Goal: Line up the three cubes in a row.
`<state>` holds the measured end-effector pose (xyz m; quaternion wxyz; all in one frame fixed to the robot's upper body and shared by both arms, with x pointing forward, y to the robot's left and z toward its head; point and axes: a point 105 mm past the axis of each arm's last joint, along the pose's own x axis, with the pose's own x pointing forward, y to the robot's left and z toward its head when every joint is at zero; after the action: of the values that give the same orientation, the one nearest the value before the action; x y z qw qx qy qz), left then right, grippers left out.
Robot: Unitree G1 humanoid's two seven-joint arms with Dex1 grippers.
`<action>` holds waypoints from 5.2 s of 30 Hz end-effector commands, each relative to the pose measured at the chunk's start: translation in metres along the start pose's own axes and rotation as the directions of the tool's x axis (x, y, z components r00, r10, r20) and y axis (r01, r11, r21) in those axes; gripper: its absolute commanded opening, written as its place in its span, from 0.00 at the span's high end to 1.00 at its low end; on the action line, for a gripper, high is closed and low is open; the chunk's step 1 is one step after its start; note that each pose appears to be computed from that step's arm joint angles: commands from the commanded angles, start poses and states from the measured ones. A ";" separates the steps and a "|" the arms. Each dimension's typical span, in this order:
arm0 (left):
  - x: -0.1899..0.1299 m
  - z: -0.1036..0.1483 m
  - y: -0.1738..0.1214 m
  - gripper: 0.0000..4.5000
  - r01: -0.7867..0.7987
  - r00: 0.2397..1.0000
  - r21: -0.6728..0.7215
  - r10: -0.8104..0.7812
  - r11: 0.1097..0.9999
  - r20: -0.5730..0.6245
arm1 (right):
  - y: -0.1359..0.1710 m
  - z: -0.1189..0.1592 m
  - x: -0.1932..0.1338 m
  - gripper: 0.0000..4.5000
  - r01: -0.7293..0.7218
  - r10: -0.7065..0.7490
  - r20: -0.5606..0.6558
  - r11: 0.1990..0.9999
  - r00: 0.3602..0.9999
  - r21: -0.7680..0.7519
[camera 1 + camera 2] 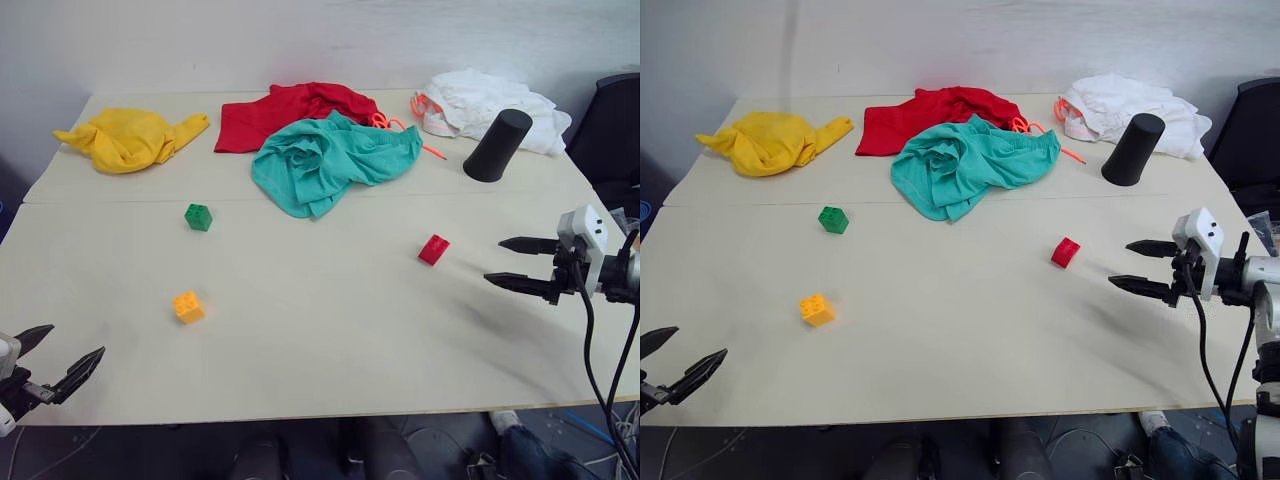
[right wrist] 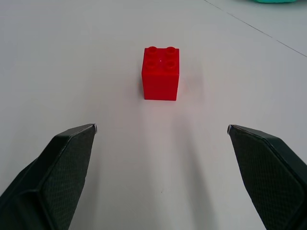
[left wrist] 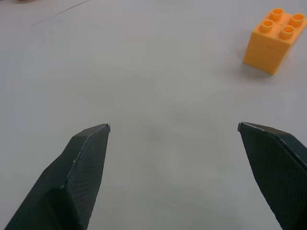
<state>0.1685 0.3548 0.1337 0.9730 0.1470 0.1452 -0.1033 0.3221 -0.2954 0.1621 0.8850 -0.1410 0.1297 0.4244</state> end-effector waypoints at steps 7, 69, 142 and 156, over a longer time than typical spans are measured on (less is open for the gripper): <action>0.006 0.010 0.005 0.00 -0.007 1.000 0.029 0.006 1.000 0.020 | -0.007 0.023 -0.005 0.00 0.063 -0.059 0.054 0.995 0.997 -0.081; 0.061 0.139 -0.176 0.00 0.833 0.365 0.480 -0.925 0.274 -0.104 | 0.153 0.006 0.119 0.66 -0.531 0.538 -0.091 0.768 0.838 -0.358; 0.261 0.125 -0.020 0.64 0.134 0.984 -0.168 -0.152 0.977 -0.095 | 0.155 0.127 0.080 0.00 -0.420 0.499 0.301 0.859 0.812 -0.292; 0.192 0.158 -0.071 0.67 0.604 0.775 0.281 -0.632 0.746 0.013 | 0.157 0.094 0.074 0.00 -0.492 0.550 0.120 0.810 0.827 -0.319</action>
<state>0.3891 0.2359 0.1784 0.8979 0.1853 0.1603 -0.3657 0.2597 -0.1127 0.1952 0.7222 -0.1606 0.0204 0.6725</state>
